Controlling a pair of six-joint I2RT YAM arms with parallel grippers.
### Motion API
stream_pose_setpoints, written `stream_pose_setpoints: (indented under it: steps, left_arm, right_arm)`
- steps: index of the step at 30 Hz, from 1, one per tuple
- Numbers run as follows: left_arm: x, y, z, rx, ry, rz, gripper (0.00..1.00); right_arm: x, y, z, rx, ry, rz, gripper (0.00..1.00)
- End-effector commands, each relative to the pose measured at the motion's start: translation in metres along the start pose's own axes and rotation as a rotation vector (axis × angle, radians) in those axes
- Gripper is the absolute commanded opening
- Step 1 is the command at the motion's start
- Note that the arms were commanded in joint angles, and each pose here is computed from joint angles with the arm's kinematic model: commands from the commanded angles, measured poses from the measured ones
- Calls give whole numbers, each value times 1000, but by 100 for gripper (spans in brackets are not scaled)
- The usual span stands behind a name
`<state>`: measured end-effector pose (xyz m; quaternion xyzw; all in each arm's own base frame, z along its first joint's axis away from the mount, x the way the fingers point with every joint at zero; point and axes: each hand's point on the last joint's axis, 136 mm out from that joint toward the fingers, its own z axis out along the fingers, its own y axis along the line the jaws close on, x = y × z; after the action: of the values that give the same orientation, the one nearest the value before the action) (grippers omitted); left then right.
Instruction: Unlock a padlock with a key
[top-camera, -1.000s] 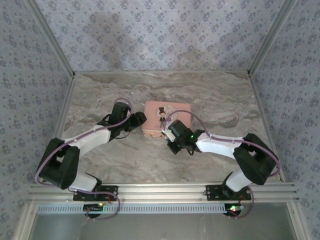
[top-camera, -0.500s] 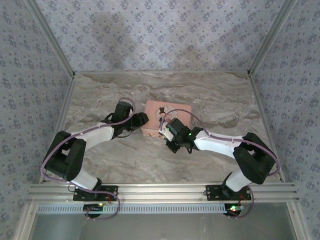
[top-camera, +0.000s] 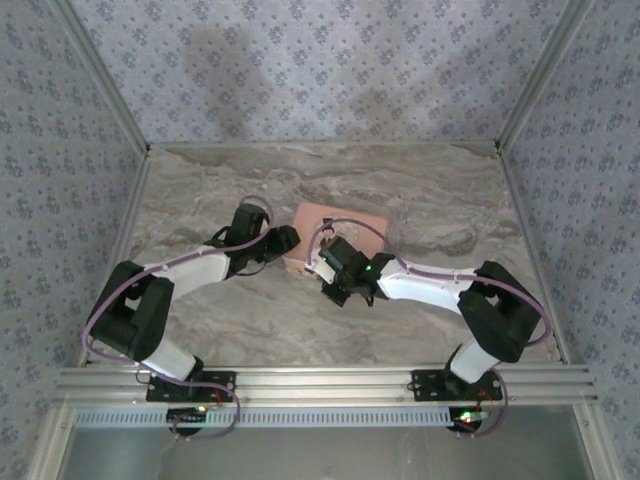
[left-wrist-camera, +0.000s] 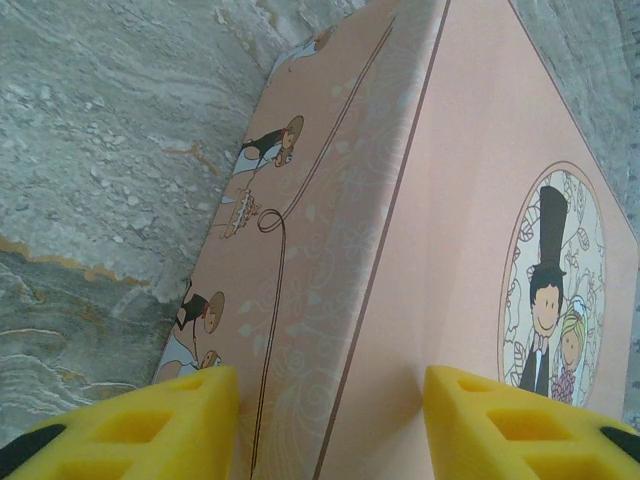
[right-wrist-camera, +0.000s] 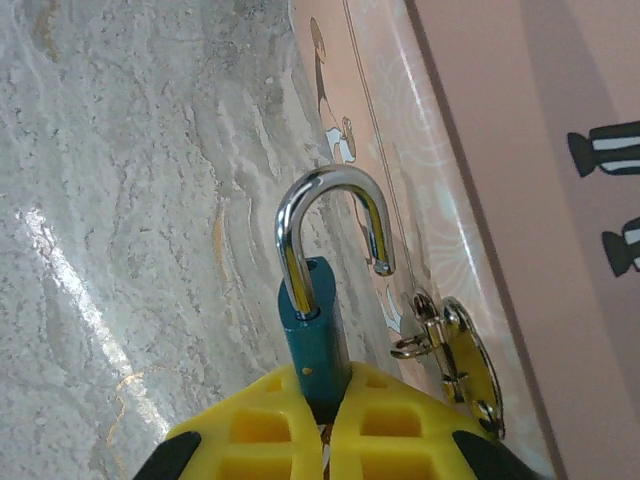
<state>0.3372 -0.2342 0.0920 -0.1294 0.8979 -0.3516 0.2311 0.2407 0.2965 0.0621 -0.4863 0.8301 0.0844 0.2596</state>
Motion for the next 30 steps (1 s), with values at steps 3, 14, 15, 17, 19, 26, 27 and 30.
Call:
stream_pose_setpoints:
  steps: [3, 14, 15, 17, 19, 26, 27, 30]
  left_arm:
    - [3, -10, 0, 27, 12, 3, 51]
    - [-5, -1, -15, -8, -48, -1, 54]
    - [-7, 1, -18, -11, -58, -6, 55]
    - [-10, 4, -23, -19, -74, -12, 56]
    - [-13, 7, -30, -27, -88, -13, 56]
    - [-14, 14, -49, -48, -123, -13, 58]
    - [-14, 15, -52, -51, -128, -11, 57]
    - [-10, 18, -61, -60, -134, -8, 58]
  right_arm:
    - [-19, 0, -1, 11, -32, -48, 0]
    - [-29, 12, -7, -10, -69, -77, 0]
    - [-30, 13, -8, -14, -73, -78, 0]
    - [-33, 16, -11, -22, -85, -77, 0]
    - [-35, 17, -15, -27, -97, -74, 0]
    - [-34, 19, -28, -35, -126, -51, 0]
    - [-35, 19, -32, -34, -133, -46, 0]
    - [-37, 18, -46, -33, -160, -16, 0]
